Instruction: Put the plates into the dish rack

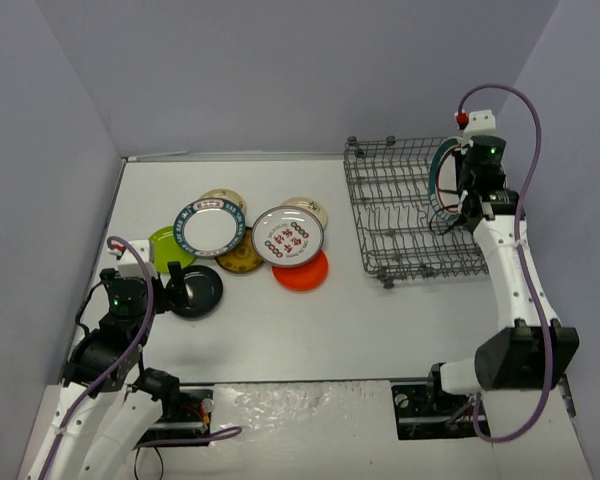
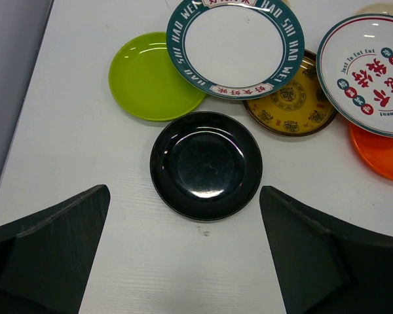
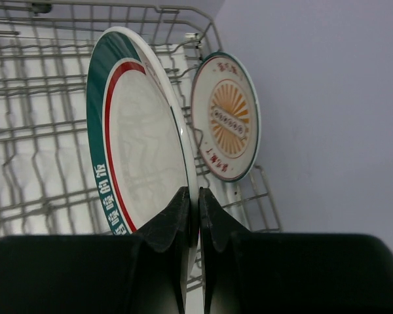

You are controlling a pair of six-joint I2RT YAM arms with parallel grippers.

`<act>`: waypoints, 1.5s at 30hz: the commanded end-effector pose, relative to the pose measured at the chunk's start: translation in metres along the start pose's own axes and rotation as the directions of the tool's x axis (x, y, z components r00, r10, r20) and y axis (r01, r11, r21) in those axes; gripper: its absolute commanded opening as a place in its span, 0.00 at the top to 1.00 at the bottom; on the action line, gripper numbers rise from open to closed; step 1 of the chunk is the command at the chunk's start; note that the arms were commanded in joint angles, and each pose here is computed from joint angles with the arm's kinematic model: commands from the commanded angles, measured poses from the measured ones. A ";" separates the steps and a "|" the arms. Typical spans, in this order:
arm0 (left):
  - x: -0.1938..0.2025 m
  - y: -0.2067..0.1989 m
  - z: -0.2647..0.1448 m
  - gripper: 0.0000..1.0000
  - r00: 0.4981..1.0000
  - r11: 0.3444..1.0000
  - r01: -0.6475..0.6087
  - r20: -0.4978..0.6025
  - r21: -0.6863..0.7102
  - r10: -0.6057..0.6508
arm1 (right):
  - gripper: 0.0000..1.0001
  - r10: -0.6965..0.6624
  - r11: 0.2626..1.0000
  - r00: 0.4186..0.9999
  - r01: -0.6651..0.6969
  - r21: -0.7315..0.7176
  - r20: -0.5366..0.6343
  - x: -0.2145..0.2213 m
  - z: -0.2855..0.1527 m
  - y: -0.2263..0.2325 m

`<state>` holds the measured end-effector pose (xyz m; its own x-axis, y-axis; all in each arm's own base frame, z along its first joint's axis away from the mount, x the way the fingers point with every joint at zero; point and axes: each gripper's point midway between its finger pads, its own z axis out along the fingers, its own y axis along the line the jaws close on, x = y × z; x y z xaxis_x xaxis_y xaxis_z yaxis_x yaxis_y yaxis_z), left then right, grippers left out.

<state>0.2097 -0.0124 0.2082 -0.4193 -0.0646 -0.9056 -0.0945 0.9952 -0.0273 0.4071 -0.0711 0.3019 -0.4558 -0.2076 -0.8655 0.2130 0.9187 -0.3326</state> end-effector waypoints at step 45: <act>-0.027 -0.006 -0.003 0.03 0.997 0.999 0.016 0.071 0.028 -0.018 | 1.00 -0.200 0.939 0.975 0.163 0.304 0.093 -0.018 0.116 -0.088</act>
<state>0.2084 -0.0139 0.2080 -0.4210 -0.0602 -0.9051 -0.0819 0.9962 -0.0282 0.4981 -0.1765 0.2222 -0.5726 -0.3863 -0.7231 0.2160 0.7798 -0.5876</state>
